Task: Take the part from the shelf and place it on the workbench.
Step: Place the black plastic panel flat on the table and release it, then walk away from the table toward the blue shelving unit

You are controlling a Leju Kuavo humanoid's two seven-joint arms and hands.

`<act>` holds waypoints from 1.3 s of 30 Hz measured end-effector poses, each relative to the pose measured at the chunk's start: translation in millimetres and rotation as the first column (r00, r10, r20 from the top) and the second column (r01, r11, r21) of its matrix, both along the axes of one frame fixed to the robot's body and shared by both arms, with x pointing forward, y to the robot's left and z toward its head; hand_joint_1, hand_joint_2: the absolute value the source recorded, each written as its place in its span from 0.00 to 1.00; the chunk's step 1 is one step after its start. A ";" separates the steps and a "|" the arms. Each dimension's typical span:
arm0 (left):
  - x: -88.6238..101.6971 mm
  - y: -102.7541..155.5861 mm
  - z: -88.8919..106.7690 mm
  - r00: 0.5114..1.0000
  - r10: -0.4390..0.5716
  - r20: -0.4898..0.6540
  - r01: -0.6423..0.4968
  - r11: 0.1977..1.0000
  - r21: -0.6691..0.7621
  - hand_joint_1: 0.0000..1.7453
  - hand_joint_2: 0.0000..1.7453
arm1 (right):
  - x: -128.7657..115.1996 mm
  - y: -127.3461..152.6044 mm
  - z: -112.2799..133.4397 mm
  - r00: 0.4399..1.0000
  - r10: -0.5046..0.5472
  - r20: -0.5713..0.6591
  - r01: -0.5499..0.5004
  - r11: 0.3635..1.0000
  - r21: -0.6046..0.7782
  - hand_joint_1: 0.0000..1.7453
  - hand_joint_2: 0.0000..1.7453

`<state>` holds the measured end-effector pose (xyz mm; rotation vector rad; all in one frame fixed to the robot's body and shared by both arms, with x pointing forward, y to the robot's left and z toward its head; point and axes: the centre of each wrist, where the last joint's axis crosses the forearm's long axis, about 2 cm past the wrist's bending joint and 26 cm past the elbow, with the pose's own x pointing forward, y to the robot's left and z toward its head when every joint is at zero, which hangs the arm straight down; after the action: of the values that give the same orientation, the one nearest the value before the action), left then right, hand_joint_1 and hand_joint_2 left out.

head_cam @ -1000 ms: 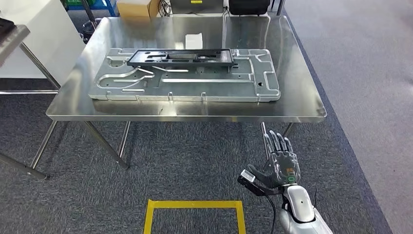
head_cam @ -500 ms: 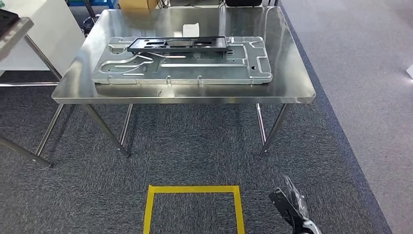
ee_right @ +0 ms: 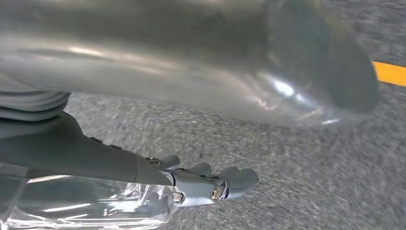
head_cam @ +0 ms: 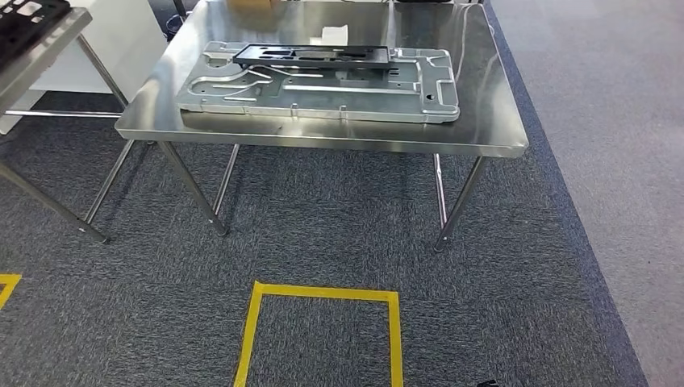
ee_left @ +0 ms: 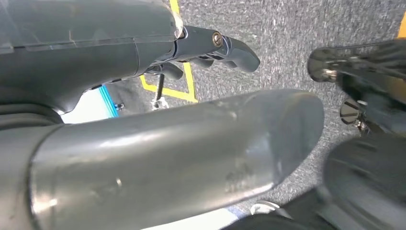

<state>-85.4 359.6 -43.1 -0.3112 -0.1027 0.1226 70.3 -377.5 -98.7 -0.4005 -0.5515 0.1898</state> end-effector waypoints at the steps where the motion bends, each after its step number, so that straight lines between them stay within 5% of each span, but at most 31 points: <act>1: 1.4 0.2 -0.2 1.000 0.000 0.003 0.000 1.000 -0.001 0.00 0.00 | -3.1 0.5 -0.9 1.000 -0.012 -0.023 0.012 1.000 0.005 0.00 0.00; 11: 0.0 -2.4 0.1 1.000 -0.002 -0.015 0.001 1.000 -0.013 0.00 0.00 | -41.1 9.3 -8.5 0.942 -0.085 -0.324 0.108 0.993 0.055 0.00 0.00; 39: 4.7 -2.9 -0.6 1.000 0.002 -0.011 -0.002 1.000 -0.015 0.00 0.00 | -37.5 31.1 -11.2 0.922 0.097 -0.374 -0.048 0.989 0.138 0.00 0.00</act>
<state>-80.7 356.6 -43.7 -0.3251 -0.0912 0.1272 32.8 -346.4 -109.9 -0.2103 -0.1927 0.2951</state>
